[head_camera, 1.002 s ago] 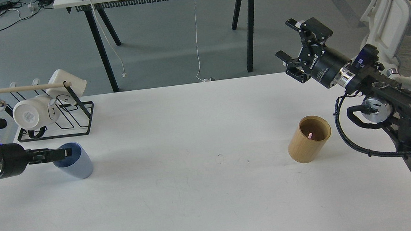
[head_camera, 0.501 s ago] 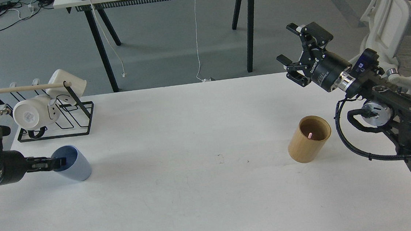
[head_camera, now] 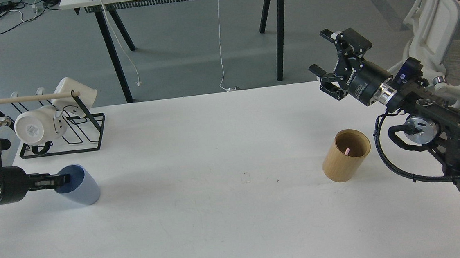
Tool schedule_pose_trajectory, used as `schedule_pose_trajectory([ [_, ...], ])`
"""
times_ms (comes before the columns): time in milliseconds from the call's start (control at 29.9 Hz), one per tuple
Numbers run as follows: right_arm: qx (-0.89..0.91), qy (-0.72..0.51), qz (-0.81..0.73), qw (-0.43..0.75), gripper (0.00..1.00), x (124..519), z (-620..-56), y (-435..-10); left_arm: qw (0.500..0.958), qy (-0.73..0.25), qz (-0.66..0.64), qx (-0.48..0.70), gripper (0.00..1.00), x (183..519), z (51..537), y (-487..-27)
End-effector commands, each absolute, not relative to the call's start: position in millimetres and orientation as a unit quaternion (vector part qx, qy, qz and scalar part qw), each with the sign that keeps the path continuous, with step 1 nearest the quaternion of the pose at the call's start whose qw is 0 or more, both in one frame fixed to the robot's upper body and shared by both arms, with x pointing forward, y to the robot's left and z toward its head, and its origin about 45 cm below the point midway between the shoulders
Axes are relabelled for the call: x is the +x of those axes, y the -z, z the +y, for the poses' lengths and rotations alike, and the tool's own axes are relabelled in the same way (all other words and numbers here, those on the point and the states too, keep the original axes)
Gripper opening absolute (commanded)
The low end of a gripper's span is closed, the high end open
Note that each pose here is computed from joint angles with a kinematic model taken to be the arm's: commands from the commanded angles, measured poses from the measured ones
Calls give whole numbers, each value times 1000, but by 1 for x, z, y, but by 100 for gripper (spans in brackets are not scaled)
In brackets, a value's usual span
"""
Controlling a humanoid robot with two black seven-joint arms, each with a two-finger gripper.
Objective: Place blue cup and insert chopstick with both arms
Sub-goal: 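Lift the blue cup and carry it beside the tan cup, lowering it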
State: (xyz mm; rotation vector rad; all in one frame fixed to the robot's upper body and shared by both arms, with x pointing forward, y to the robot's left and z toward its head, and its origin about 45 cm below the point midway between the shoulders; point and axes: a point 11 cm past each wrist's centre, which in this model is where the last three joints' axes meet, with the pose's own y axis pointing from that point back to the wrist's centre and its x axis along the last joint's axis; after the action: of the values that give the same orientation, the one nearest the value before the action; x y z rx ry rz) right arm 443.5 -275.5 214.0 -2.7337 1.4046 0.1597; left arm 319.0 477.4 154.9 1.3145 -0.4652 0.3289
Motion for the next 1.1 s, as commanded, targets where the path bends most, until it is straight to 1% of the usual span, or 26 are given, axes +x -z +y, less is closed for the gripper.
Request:
schedule_pose_trajectory([
  [0, -887, -52, 457, 32, 99, 444, -276, -214, 756, -154, -223, 597, 0, 325, 473, -161],
  [100, -887, -52, 457, 32, 99, 444, -276, -214, 761, -151, -248, 581, 0, 336, 457, -173],
  [200, -885, -50, 461, 34, 99, 445, -280, -216, 774, -133, -298, 543, 0, 351, 418, -195],
  [334, -874, -37, 483, 42, 99, 449, -302, -229, 800, -82, -371, 465, 0, 355, 339, -218],
  [501, -852, -18, 520, 51, 99, 455, -339, -247, 830, -29, -422, 363, 0, 358, 231, -218],
  [568, -839, -12, 541, 61, 99, 458, -354, -253, 816, 2, -457, 353, 0, 359, 198, -215],
  [668, -817, -7, 572, 77, 99, 463, -376, -262, 769, 52, -531, 352, 0, 362, 151, -218],
  [768, -806, -4, 585, 91, 99, 465, -386, -269, 775, 58, -544, 318, 0, 362, 112, -225],
  [902, -802, -1, 590, 94, 99, 464, -392, -272, 781, 59, -540, 309, 0, 370, 86, -223],
  [969, -801, -1, 591, 94, 99, 464, -393, -273, 777, 82, -542, 310, 0, 365, 75, -216],
  [1069, -802, -1, 590, 94, 99, 464, -392, -272, 766, 131, -537, 328, 0, 354, 65, -193],
])
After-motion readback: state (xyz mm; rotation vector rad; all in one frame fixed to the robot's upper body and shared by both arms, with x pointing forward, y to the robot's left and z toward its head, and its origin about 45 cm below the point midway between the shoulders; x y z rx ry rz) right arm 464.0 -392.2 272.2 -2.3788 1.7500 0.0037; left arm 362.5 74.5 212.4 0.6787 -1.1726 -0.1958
